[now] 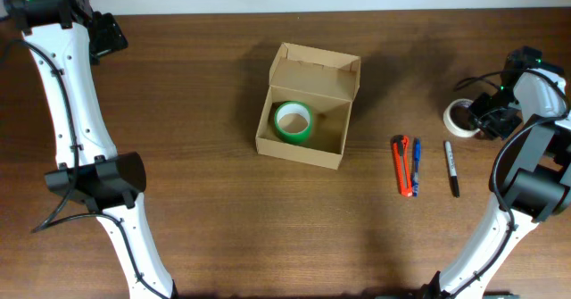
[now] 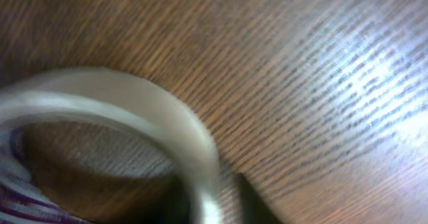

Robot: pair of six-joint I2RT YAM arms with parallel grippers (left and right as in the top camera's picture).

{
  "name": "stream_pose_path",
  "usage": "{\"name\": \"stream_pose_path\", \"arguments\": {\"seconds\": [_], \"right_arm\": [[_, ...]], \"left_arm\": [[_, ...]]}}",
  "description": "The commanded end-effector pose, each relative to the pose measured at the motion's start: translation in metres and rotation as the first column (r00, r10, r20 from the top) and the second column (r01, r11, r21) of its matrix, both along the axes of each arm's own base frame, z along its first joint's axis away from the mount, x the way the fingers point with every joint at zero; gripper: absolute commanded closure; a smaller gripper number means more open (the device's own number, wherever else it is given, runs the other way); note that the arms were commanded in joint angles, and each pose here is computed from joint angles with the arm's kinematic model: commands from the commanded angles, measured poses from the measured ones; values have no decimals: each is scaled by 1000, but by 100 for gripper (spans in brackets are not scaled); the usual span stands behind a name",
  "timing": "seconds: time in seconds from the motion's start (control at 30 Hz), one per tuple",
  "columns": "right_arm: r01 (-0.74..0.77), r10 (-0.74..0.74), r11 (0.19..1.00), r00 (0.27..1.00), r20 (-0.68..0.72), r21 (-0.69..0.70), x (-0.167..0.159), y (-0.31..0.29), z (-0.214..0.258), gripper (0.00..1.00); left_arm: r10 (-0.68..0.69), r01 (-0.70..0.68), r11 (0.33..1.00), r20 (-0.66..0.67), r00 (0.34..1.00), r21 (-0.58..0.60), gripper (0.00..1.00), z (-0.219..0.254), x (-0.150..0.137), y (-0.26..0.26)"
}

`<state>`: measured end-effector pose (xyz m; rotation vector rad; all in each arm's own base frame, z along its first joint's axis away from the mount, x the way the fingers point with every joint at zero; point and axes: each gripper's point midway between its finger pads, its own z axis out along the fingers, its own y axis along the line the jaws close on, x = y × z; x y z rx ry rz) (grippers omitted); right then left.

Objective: Pack container
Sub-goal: 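Grasp the white masking tape roll with the right gripper, then carry the white tape with the right gripper and lower it into the box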

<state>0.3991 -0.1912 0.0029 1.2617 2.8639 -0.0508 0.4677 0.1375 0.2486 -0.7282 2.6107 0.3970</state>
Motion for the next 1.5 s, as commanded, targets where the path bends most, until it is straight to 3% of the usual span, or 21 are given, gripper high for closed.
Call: {"name": "stream_pose_path", "arguments": {"seconds": [0.0,0.3,0.5,0.6,0.73,0.9,1.1,1.47], "right_arm": [[18,-18,1000,1000,-10,7,-2,-1,-4,96],[5,-5,1000,999,-38,20,-8,3,13,96],[-145,138,989,971,196,21,31,22,108,96],[-271,283,959,900,332,-81,47,45,190,96],[-418,479,878,758,443,-234,43,105,290,96],[-568,705,708,538,462,-419,18,204,360,96],[-736,860,498,351,371,-458,5,314,340,96],[-905,951,307,279,136,-293,23,390,195,96]], "left_arm": [[-9,9,1000,28,1000,3,0,16,-6,-1],[-9,9,1000,28,1000,3,0,16,-6,-1],[-9,9,1000,28,1000,3,0,16,-6,-1],[-9,9,1000,28,1000,3,0,16,-6,-1],[-9,9,1000,28,1000,3,0,16,-6,-1],[-9,9,1000,28,1000,3,0,16,-6,-1],[-9,9,1000,28,1000,3,0,16,-6,-1],[-9,9,1000,28,1000,3,0,16,-6,-1]]}}
